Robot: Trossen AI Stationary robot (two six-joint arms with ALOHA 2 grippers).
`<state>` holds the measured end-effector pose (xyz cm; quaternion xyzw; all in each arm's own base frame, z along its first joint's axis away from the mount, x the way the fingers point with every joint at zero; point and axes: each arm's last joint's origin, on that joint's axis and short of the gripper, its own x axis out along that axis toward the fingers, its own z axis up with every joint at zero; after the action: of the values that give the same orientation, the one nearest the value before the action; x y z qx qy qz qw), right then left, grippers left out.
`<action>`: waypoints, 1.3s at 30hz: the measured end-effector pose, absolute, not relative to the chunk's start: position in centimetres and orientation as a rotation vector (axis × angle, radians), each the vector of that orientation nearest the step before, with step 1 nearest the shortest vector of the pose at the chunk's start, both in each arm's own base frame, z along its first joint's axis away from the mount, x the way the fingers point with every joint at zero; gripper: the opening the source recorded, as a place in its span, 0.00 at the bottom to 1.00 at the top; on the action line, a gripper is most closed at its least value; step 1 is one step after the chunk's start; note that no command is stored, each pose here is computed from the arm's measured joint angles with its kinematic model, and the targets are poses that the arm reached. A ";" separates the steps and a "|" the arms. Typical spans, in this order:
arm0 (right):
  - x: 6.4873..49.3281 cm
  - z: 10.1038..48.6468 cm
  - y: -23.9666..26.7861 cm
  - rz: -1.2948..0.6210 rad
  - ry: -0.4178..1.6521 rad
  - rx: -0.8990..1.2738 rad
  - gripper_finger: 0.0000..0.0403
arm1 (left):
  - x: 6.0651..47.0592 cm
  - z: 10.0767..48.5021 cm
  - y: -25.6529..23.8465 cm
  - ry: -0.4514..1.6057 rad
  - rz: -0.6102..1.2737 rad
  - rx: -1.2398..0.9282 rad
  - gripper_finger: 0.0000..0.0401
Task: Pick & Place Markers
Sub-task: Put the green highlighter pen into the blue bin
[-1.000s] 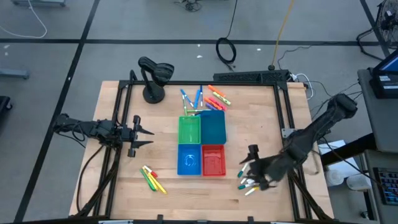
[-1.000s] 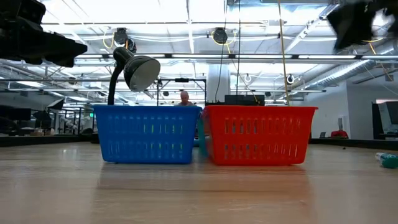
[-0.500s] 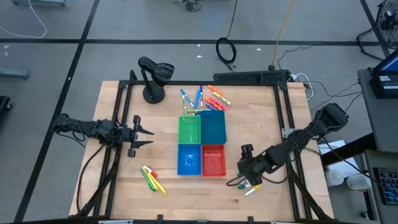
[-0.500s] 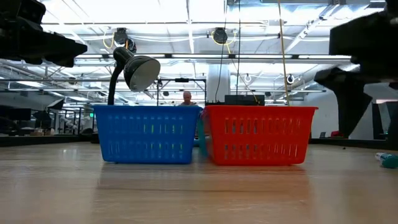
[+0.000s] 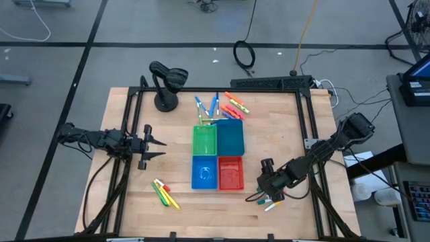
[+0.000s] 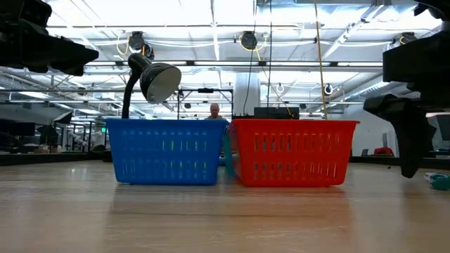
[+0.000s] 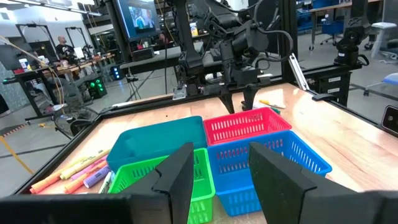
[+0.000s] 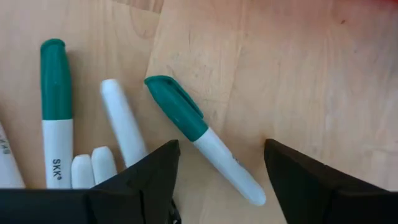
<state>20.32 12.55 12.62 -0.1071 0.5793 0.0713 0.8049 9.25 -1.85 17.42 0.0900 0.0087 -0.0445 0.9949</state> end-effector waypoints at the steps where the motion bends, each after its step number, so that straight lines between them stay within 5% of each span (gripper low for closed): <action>1: 20.2 12.5 12.5 0.152 1.247 -0.232 0.52 | 9.3 17.4 -1.8 0.018 -0.089 0.180 0.40; 18: 20.0 12.0 12.4 0.184 1.236 -0.261 0.06 | 9.3 17.4 -1.8 0.018 -0.089 0.180 0.40; 29: 19.6 14.2 12.1 0.163 1.154 -0.172 0.06 | 9.3 17.4 -1.8 0.018 -0.089 0.180 0.40; 39: 19.4 19.0 11.9 0.223 0.873 -0.025 0.06 | 9.3 17.4 -1.8 0.018 -0.089 0.180 0.40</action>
<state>19.41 11.95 19.03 -0.0120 0.4219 0.1076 0.9002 9.25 -1.84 17.42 0.0901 0.0090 -0.0445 0.9949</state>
